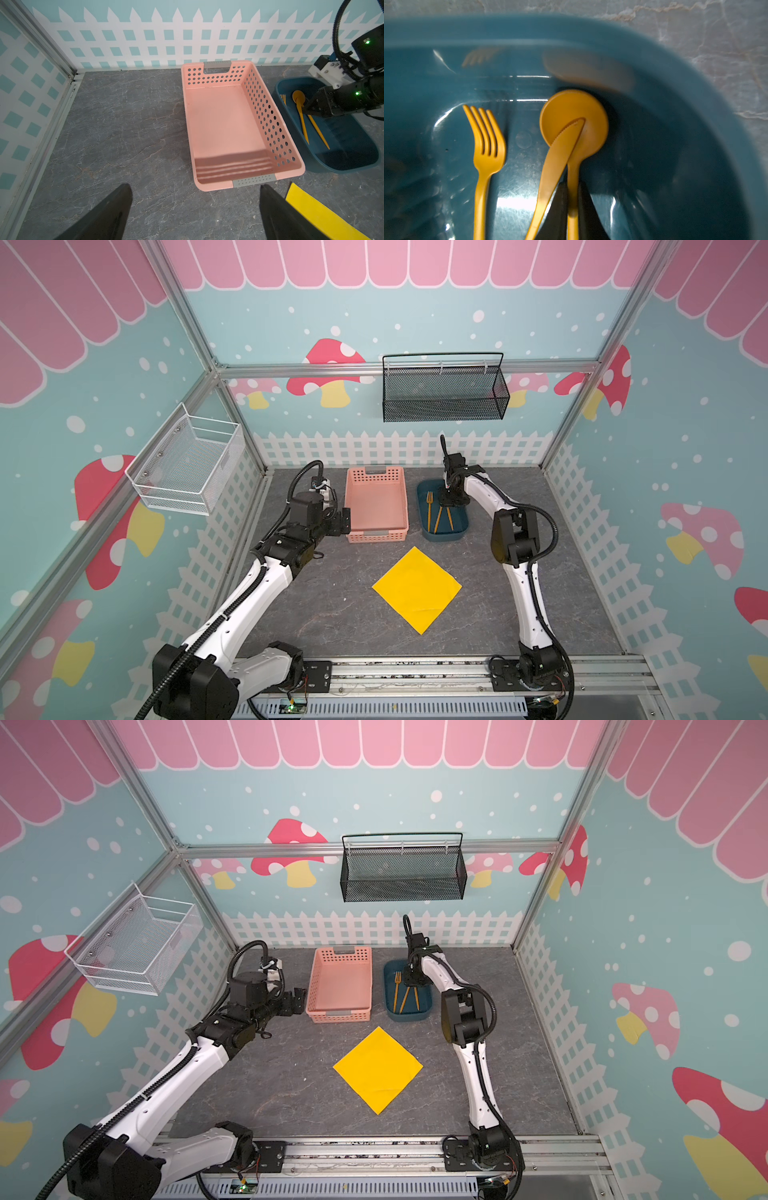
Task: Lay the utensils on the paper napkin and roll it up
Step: 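Lower the right gripper and grasp the yellow spoon handle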
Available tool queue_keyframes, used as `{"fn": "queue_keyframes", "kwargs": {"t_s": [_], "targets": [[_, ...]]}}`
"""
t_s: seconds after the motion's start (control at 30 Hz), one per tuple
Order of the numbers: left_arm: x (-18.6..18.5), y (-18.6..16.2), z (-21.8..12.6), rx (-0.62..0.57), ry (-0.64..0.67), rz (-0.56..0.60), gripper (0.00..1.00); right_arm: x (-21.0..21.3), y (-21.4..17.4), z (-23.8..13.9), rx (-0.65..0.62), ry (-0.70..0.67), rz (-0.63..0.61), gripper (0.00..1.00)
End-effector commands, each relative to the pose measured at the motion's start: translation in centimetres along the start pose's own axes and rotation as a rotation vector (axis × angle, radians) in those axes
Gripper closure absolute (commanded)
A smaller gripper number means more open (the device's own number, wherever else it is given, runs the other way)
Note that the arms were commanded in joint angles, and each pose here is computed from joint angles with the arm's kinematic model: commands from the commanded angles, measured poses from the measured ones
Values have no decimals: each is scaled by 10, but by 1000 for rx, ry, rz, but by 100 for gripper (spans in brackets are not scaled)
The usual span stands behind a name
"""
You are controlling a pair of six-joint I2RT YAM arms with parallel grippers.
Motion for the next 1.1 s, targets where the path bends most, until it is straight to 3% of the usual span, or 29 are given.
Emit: {"fn": "queue_keyframes", "kwargs": {"t_s": [0.0,0.4,1.07], "targets": [[1,-1,-3,-11,13,16,3,-3,5,-17,-12,-11,0,91],[2,1,-8,-29,10,13,3,4,11,-51,-57,20,4,97],[2,2,-12,-40,7,10,3,12,24,-99,-136,38,4,97]]}}
Point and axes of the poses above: each gripper's point midway between its finger pads, its own z axis out along the fingers, its own x axis along the line the jaws close on, y = z × x, the point moved 8 cm from there along -z, back along the fingers, and after that the axes turned 15 degrees about z, right-handed, at the moved point
